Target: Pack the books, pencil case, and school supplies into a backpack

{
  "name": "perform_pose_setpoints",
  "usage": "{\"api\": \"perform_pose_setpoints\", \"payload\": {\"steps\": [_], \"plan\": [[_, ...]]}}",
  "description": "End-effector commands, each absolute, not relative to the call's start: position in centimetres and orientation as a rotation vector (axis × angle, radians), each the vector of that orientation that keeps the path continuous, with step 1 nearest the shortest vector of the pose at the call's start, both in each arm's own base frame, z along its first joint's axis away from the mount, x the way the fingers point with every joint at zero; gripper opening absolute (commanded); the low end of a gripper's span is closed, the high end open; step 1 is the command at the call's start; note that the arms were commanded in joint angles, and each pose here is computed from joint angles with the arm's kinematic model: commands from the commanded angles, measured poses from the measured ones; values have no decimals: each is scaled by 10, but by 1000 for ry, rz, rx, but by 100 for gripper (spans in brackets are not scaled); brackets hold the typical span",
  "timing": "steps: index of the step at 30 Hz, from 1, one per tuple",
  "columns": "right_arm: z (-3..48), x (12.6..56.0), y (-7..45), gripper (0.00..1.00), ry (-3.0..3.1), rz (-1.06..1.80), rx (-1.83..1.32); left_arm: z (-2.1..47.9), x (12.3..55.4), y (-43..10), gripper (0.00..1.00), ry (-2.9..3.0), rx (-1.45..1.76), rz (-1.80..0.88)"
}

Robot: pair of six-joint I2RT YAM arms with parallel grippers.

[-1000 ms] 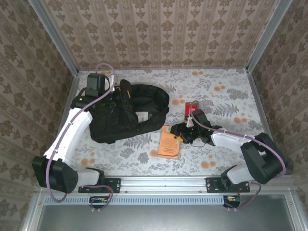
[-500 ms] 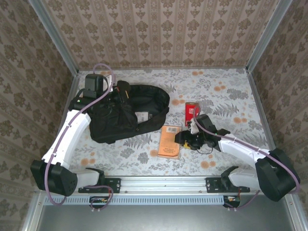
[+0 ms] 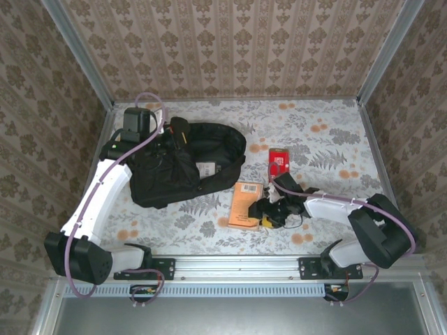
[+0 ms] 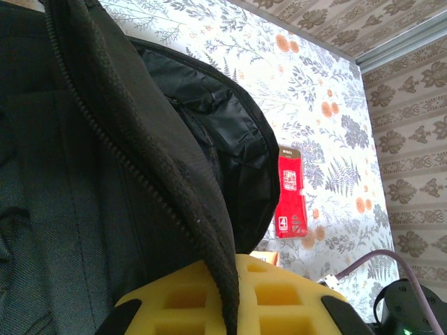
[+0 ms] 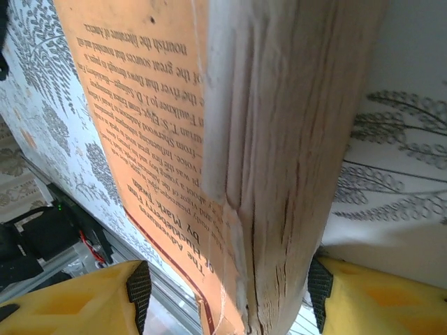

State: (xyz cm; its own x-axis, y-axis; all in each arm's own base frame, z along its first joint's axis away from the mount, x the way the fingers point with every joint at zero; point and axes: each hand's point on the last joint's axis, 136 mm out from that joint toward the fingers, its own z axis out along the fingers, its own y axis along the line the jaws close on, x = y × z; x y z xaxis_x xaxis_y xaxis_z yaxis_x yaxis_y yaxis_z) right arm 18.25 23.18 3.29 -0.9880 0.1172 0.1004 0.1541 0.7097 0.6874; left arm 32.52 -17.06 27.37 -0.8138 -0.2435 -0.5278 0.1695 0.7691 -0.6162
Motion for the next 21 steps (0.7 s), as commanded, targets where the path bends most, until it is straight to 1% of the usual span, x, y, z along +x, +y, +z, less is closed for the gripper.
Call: {"api": "perform_pose_setpoints", "payload": {"steps": [1, 21], "plan": [[55, 203, 249, 63, -2866, -1275, -193, 272, 319, -170, 7, 2371, -39, -908], [76, 235, 274, 58, -2836, -1395, -223, 264, 317, -180, 7, 2394, -35, -953]]}}
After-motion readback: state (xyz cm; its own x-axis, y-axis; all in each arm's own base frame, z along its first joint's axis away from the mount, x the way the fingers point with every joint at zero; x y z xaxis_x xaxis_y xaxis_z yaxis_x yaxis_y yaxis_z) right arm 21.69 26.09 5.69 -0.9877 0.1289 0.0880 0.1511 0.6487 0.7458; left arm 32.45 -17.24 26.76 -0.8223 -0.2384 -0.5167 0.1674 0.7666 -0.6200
